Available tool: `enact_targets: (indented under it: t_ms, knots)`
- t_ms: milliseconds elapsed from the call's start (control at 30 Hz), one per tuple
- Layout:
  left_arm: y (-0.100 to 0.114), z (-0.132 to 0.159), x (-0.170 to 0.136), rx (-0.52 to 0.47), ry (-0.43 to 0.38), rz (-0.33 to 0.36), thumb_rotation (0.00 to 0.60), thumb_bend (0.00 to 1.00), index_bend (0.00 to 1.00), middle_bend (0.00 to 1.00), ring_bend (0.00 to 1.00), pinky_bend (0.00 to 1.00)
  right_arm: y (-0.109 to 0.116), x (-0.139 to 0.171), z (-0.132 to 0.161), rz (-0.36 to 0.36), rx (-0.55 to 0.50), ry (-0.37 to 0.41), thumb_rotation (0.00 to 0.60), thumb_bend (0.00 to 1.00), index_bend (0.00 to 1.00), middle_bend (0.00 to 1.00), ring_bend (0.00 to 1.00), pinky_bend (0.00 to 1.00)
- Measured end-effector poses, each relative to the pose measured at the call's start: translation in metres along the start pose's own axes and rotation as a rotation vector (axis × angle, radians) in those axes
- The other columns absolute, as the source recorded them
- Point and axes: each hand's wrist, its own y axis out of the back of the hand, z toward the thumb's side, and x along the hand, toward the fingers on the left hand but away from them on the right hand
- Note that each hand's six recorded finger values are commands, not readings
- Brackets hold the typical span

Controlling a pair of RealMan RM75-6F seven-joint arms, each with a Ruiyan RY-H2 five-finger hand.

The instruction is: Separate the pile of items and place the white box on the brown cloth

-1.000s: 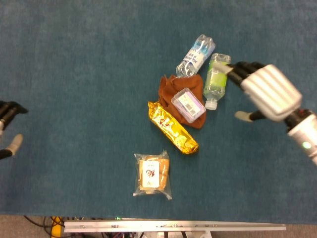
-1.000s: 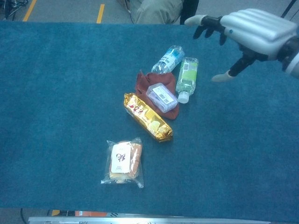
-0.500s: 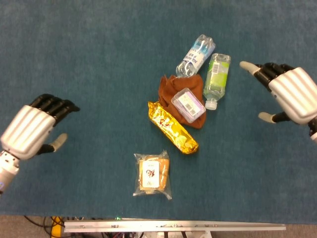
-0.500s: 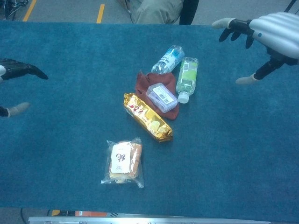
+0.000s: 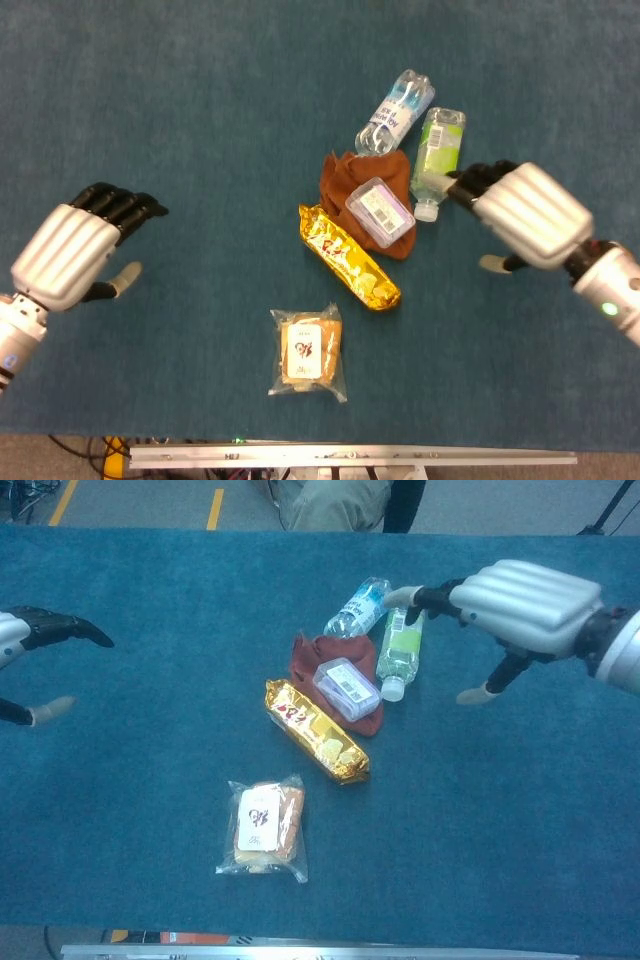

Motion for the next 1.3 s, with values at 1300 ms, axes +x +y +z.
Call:
enact_targets:
  t_ms: [1300]
  knots:
    - [0.018, -0.058, -0.099, -0.049, 0.286, 0.068, 0.6, 0.35, 0.19, 0.21, 0.18, 0.17, -0.061, -0.126, 0.048, 0.188, 0.244, 0.053, 0.6, 0.0, 0.0, 0.09, 0.1, 0.29]
